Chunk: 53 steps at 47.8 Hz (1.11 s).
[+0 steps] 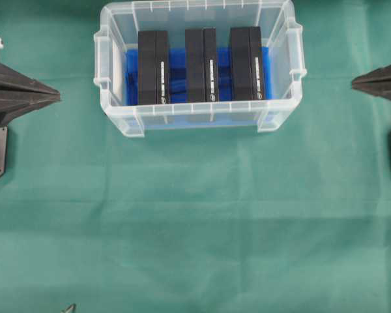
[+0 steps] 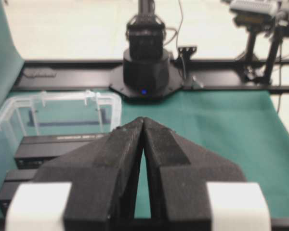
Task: Take the box out of the case with both arms.
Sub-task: 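Raise both arms from rest toward the top of the clear case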
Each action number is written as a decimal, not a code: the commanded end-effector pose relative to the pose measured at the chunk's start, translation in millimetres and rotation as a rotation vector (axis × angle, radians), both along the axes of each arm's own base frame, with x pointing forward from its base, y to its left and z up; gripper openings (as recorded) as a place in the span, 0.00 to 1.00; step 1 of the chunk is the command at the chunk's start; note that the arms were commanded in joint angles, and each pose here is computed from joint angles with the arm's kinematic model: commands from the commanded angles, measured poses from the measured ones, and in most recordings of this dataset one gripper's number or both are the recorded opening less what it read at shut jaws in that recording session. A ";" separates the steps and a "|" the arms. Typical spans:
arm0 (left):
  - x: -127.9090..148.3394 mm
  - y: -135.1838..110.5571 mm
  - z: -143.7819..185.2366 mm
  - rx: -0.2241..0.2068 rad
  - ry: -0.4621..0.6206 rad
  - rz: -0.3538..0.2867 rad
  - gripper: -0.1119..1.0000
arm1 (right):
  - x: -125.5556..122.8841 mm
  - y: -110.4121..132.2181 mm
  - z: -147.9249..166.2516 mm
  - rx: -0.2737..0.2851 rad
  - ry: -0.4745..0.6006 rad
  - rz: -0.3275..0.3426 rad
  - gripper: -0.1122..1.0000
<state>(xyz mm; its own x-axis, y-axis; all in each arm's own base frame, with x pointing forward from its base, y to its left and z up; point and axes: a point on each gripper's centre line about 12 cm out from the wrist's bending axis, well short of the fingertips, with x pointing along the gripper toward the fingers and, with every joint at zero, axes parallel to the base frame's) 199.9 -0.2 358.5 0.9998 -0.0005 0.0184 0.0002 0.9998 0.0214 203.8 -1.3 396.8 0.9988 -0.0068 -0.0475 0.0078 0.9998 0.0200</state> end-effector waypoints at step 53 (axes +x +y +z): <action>-7.8 0.4 45.0 -0.069 0.881 0.047 0.10 | -22.8 -5.2 -6.7 0.192 1.039 -0.141 0.10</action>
